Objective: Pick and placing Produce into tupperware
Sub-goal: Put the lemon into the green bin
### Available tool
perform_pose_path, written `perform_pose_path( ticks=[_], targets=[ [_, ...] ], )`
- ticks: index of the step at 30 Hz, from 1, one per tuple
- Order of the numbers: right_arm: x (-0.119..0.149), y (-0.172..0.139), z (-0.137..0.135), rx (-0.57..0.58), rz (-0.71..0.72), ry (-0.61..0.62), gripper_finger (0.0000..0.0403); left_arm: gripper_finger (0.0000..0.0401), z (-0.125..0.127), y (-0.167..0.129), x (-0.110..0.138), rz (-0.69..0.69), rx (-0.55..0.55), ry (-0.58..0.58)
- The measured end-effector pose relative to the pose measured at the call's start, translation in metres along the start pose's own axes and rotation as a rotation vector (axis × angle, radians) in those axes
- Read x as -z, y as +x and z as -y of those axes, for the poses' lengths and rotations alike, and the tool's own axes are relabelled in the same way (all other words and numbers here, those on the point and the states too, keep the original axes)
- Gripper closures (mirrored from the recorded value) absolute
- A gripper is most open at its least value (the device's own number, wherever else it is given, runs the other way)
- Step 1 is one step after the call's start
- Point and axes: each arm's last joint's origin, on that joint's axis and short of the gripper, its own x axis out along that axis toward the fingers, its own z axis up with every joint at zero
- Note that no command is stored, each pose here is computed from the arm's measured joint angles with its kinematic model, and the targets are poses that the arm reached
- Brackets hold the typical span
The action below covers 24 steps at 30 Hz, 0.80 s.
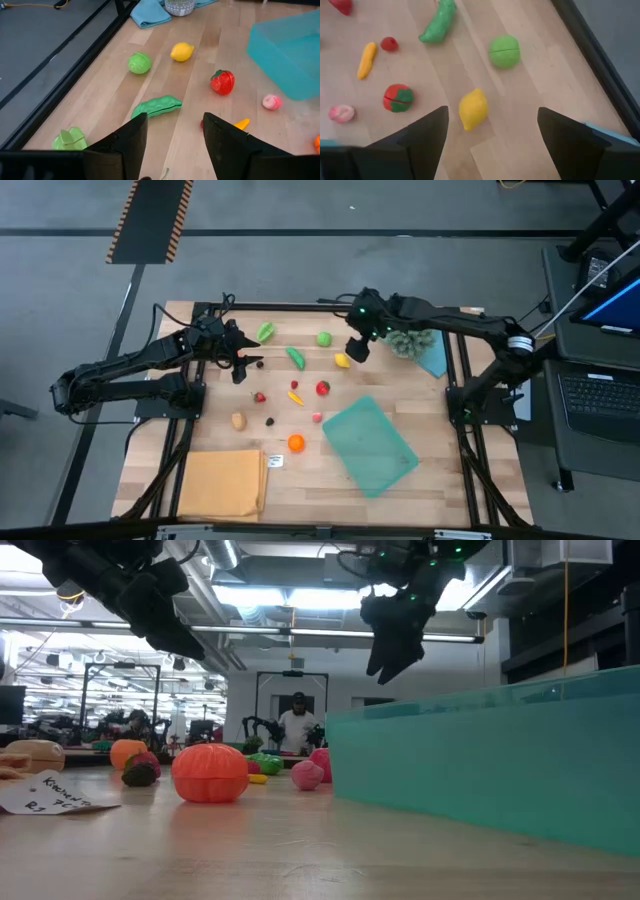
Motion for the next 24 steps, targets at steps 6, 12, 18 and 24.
perform_pose_path(
  ticks=[6,12,18,24],
  targets=[
    [-0.013,0.011,0.000,-0.054,-0.043,0.046,0.0096,0.0216,0.000,0.000,0.000,0.000,0.000,0.000],
    [-0.015,0.024,0.000,-0.057,-0.093,0.064,0.0096,0.0216,0.000,0.000,0.000,0.000,0.000,0.000],
    [-0.012,0.043,0.001,-0.054,-0.144,0.064,0.0096,0.0216,0.000,0.000,0.000,0.000,0.001,-0.001],
    [-0.007,0.064,0.001,-0.051,-0.208,0.057,0.0096,0.0216,0.000,0.000,0.000,0.000,0.000,0.000]
  ],
)
